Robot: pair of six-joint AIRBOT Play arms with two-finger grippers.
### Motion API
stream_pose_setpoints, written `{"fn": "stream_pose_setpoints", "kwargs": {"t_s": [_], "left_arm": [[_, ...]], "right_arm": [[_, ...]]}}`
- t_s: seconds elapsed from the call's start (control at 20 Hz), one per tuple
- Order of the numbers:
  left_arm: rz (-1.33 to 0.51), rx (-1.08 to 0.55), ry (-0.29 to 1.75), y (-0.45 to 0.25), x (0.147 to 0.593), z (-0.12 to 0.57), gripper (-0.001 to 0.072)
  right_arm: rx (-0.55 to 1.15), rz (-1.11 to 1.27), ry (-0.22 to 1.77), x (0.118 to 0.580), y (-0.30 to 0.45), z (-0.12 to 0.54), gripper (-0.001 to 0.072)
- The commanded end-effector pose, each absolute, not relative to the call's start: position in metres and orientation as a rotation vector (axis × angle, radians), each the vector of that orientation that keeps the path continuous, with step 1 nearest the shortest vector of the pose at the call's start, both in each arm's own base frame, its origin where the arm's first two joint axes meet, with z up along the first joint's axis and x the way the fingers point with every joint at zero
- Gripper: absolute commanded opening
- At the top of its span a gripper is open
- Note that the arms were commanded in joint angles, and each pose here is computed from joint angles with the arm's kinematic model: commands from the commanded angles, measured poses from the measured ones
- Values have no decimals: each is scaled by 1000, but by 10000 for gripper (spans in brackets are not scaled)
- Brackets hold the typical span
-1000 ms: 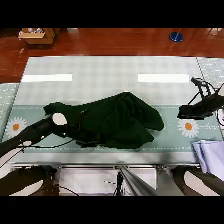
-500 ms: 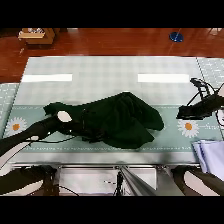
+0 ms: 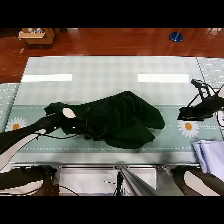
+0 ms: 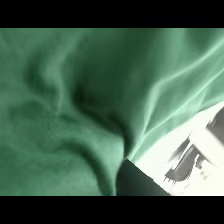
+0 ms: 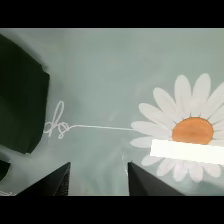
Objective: Fold the shirts.
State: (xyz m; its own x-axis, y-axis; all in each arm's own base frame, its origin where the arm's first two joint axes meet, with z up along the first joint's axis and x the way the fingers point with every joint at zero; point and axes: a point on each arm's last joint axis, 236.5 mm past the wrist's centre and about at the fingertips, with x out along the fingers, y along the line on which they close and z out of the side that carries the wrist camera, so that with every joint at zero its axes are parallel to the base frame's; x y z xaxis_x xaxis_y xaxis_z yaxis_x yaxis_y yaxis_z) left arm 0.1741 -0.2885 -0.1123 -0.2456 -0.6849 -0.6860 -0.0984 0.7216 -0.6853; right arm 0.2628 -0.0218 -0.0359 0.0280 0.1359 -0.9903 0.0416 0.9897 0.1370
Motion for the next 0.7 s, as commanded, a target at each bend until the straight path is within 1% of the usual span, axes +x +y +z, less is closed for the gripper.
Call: {"fn": "stream_pose_setpoints", "kwargs": {"t_s": [0.0,0.15,0.2,0.25,0.3,0.4,0.65], "left_arm": [[-747,-591,1785,-293,158,-95,34],[-784,-585,1725,-295,162,-77,34],[-800,-583,1705,-296,163,-69,34],[-815,-581,1688,-297,163,-63,34],[-829,-579,1669,-297,164,-56,34],[-854,-575,1643,-298,164,-45,34],[-887,-575,1607,-299,162,-28,34]], "right_arm": [[268,87,1554,252,-16,-51,434],[484,220,1517,246,17,-58,439],[542,291,1482,248,33,-56,486],[579,349,1450,251,46,-53,506],[616,393,1413,254,58,-51,506],[657,395,1370,260,64,-55,506],[671,295,1319,267,54,-77,506]]}}
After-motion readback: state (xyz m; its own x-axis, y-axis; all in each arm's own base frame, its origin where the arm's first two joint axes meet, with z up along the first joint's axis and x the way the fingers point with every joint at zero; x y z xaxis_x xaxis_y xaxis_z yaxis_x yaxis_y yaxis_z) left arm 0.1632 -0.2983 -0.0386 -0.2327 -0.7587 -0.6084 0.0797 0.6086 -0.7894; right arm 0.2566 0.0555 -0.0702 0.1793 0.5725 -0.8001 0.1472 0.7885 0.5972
